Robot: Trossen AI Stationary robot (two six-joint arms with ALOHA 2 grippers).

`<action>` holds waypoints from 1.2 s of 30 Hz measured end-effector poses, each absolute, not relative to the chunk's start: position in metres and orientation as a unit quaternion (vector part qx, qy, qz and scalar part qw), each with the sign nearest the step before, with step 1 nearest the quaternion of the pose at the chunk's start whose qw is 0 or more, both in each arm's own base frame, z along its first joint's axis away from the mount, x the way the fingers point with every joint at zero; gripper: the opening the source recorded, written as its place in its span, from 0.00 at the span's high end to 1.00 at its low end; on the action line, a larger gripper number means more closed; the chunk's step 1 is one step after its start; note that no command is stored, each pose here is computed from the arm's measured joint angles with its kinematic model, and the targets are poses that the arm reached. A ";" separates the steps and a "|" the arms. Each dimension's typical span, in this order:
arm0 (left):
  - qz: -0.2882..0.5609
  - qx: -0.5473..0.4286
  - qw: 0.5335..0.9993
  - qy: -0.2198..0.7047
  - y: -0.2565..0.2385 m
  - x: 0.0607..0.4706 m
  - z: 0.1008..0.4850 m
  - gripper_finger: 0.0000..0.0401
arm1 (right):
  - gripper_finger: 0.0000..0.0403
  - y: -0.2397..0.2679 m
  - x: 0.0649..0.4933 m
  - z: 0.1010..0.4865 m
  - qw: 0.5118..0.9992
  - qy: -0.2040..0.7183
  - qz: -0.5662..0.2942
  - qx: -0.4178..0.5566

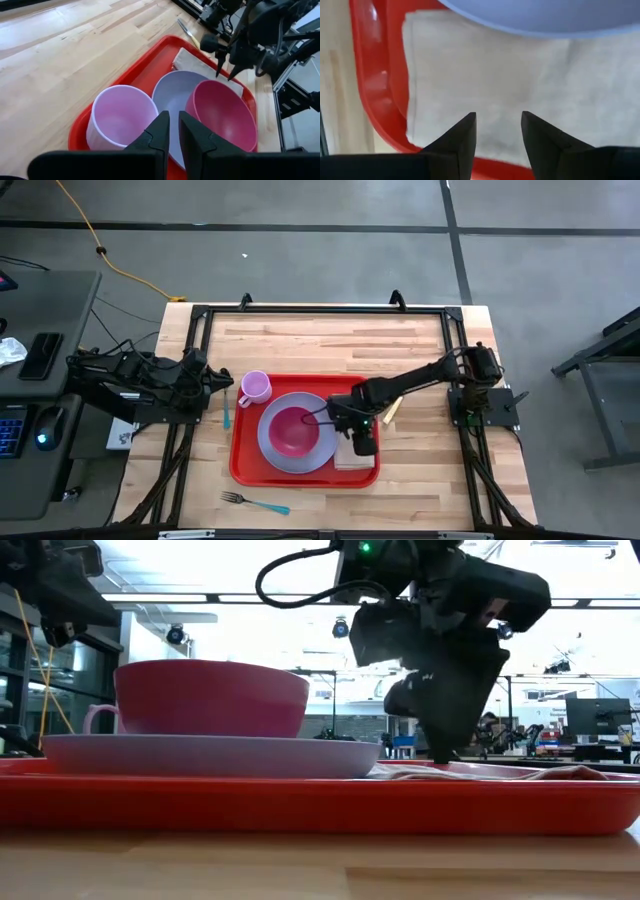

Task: Set up tray
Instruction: Put the blue fork on the gray napkin

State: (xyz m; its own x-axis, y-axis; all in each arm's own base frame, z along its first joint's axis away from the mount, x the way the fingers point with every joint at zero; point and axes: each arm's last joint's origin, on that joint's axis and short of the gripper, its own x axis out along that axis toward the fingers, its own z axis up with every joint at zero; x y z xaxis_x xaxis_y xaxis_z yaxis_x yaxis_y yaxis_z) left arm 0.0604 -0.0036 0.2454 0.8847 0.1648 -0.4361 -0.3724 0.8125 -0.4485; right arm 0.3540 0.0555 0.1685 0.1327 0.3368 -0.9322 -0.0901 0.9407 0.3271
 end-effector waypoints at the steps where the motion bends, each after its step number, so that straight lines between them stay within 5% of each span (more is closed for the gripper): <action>1: 0.144 -0.270 0.933 0.192 -0.004 0.060 0.245 0.82 | 0.66 0.055 0.354 0.171 0.744 0.647 0.139 0.093; 13: 0.123 -0.274 0.932 0.203 -0.005 0.060 0.245 0.82 | 0.66 0.040 0.362 0.216 0.737 0.672 0.062 0.030; 36: -0.022 -0.368 0.908 0.199 -0.016 0.072 0.258 0.82 | 0.66 0.015 0.326 0.239 0.637 0.763 -0.080 -0.081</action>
State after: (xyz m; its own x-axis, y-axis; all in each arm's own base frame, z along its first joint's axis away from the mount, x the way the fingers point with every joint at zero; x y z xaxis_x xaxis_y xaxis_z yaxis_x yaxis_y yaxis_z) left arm 0.0723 -0.0164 0.2579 0.9195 -0.1872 -0.3458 -0.1066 0.7278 -0.6775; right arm 0.3262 0.0151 0.2395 -0.1767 -0.2246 -0.9583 -0.0211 0.9743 -0.2244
